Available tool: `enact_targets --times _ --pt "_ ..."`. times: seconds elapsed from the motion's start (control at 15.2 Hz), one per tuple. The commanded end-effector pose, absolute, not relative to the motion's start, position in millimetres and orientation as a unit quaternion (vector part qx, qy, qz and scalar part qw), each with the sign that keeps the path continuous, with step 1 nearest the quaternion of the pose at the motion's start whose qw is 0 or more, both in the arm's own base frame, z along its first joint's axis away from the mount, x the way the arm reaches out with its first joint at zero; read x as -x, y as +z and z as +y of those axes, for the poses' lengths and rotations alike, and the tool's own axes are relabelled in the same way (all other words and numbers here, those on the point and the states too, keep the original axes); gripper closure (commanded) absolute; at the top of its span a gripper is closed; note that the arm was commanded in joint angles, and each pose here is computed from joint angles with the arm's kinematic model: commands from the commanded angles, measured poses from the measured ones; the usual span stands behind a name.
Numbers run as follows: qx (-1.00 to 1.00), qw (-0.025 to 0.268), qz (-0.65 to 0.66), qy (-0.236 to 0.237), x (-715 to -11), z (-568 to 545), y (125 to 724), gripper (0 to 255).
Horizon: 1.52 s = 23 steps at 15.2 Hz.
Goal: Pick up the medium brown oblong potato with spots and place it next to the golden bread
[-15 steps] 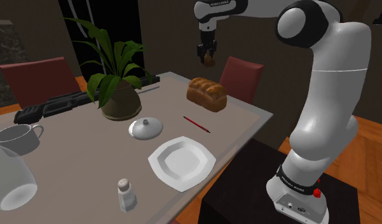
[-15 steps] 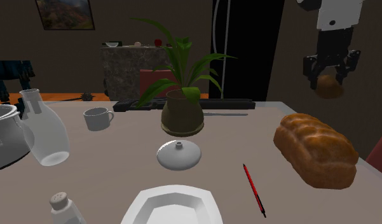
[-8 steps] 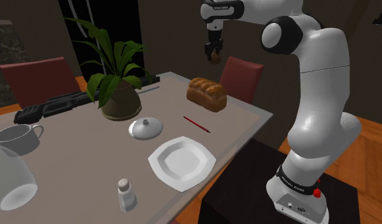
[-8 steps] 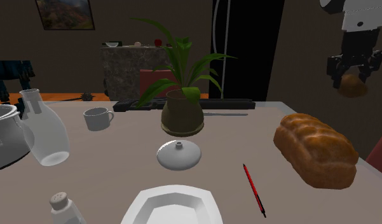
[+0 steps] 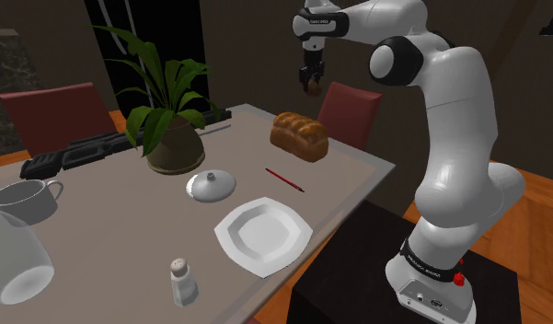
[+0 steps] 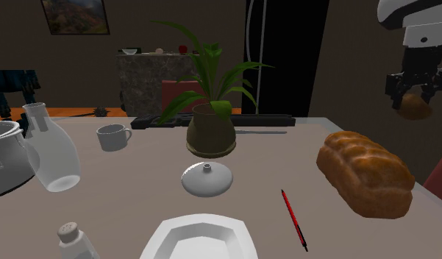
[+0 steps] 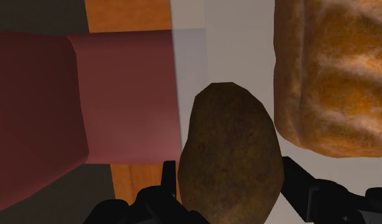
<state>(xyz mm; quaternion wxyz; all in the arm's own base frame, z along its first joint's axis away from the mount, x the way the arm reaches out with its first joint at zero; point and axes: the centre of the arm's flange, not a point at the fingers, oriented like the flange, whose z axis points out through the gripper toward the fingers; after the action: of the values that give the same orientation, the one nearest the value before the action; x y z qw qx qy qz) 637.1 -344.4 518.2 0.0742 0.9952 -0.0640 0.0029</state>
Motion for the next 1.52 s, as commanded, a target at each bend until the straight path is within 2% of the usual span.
enact_targets --times 0.0,1.45 --pt "-0.995 0.074 -0.064 0.003 -637 -345 508 255" --pt "-0.995 0.074 -0.064 0.003 -637 -345 391 255"
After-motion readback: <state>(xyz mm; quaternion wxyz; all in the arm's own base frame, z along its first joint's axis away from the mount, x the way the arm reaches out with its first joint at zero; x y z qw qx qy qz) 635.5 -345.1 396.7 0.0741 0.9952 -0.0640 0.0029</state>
